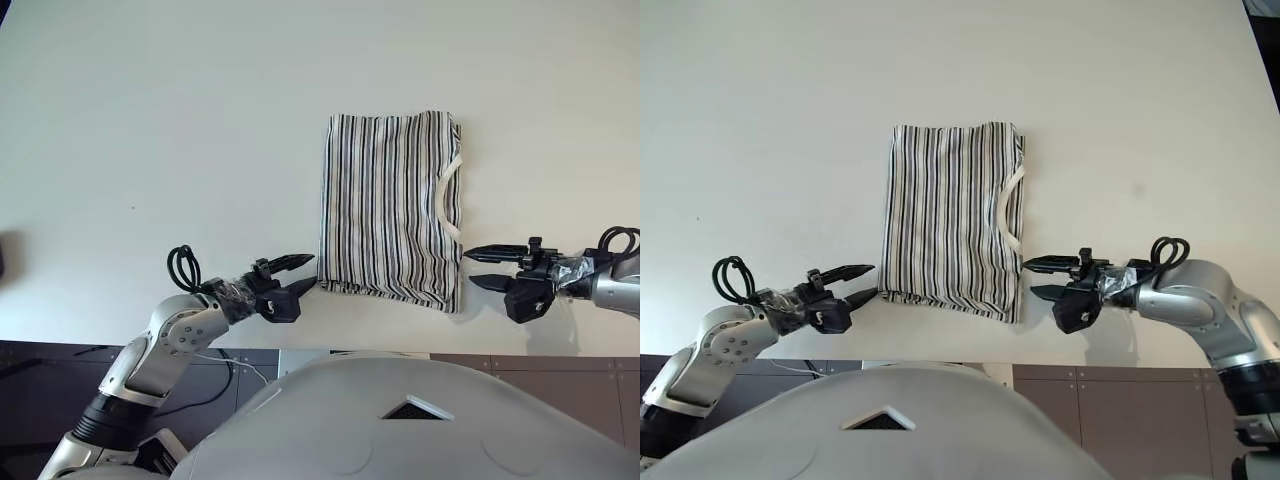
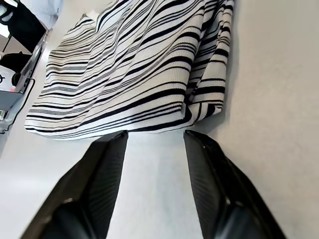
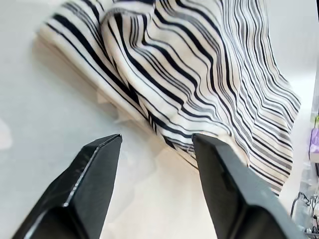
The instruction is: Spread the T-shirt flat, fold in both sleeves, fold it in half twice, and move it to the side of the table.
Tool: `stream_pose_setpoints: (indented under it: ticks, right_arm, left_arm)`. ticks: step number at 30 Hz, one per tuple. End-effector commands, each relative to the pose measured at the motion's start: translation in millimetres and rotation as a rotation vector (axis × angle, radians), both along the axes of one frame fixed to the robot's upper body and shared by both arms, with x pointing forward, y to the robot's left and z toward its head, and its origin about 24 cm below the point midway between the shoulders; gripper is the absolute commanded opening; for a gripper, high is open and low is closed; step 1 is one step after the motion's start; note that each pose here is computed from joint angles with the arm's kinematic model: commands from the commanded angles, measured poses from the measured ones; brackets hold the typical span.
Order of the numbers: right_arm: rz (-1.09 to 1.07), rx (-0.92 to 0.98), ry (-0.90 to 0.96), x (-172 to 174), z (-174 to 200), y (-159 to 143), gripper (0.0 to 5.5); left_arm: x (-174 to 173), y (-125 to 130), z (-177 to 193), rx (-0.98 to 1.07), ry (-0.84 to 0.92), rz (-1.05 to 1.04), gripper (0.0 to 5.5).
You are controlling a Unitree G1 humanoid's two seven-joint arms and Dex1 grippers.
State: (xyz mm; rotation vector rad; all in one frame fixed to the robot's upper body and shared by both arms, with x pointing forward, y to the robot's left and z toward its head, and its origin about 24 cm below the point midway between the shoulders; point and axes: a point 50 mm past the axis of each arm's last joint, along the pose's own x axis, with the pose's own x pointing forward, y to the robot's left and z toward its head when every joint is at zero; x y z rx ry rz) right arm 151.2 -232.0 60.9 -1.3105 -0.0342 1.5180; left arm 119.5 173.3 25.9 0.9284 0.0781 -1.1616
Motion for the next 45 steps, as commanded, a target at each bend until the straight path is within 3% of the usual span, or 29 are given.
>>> stream_pose_setpoints:
  ticks: [1,3,13,19,26,31,37,45]
  right_arm:
    - [0.052,0.006,0.055,-10.2,-2.6,7.3,3.28]
    - [0.052,0.015,0.074,-13.7,-4.6,11.3,3.68]
    - [0.005,-0.011,0.137,-19.3,-17.6,14.5,3.68]
    - [0.002,-0.019,0.148,-20.4,-24.7,11.1,3.68]
    - [0.045,0.008,0.145,-21.2,-25.9,15.1,3.73]
    - [0.062,0.03,0.144,-24.3,-31.8,19.0,2.68]
    - [0.081,0.047,0.13,-21.8,-35.2,24.4,1.46]
    - [0.064,0.053,0.109,-16.5,-30.9,20.9,0.13]
  left_arm:
    - [-4.4,10.0,-13.4,0.112,0.037,-0.061,2.62]
    - [-0.3,15.8,-11.1,0.142,0.003,-0.096,2.94]
    - [13.2,6.8,-15.3,0.192,-0.032,-0.353,2.94]
    - [11.5,9.6,-22.5,0.203,-0.011,-0.39,2.94]
    - [8.9,27.2,-27.0,0.229,0.018,-0.382,1.78]
    - [9.4,29.5,-29.7,0.228,0.033,-0.398,0.91]
    - [11.4,26.3,-31.2,0.216,0.035,-0.405,0.26]
    - [12.2,18.5,-33.3,0.193,0.032,-0.408,0.1]
